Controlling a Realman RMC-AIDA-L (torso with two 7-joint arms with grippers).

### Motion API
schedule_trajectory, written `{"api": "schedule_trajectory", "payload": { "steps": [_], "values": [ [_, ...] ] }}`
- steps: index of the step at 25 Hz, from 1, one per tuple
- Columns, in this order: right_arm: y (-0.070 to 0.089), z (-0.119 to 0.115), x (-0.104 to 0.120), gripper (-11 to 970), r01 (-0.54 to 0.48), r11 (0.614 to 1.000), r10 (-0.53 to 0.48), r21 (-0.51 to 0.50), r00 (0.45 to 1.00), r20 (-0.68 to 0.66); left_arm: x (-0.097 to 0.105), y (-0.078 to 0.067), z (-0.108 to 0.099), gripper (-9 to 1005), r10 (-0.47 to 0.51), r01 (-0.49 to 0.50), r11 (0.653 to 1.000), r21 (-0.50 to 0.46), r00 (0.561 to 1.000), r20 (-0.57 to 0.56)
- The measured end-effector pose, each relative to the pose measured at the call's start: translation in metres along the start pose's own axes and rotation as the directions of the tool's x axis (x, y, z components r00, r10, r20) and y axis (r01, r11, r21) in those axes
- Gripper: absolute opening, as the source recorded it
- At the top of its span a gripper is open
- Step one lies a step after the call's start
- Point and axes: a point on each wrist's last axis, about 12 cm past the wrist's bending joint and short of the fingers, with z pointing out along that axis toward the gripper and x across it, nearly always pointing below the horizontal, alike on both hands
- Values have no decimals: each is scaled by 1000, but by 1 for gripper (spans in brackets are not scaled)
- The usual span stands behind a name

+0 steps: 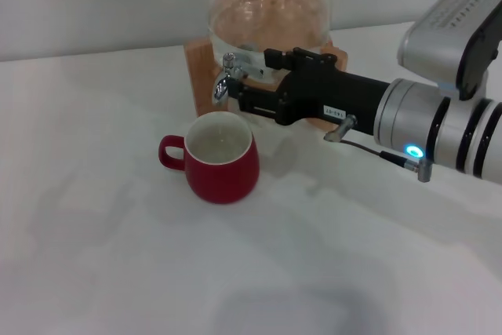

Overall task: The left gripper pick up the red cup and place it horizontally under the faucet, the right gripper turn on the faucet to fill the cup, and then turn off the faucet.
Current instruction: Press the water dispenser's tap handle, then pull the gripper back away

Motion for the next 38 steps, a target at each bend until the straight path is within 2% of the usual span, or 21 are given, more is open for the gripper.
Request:
{"api": "schedule_trajectory", "payload": {
  "steps": [6,15,23,38],
  "values": [
    [-4,-2,-3,778,-1,1000,1,14,1000,9,1,0,0,838,-4,4,1000,1,1000,-1],
    [10,-11,-6,778,-5,997,5,-80,1000,7,2,0,-2,838,-8,8,1000,-6,1000,-1],
    [21,-4,3,779,-15,992,12,-122,1000,-20,1,0,1,839,-6,6,1000,2,1000,-1],
    [14,3,9,780,-14,999,13,-39,1000,-23,2,-2,-2,839,-13,13,1000,10,1000,-3]
  ]
}}
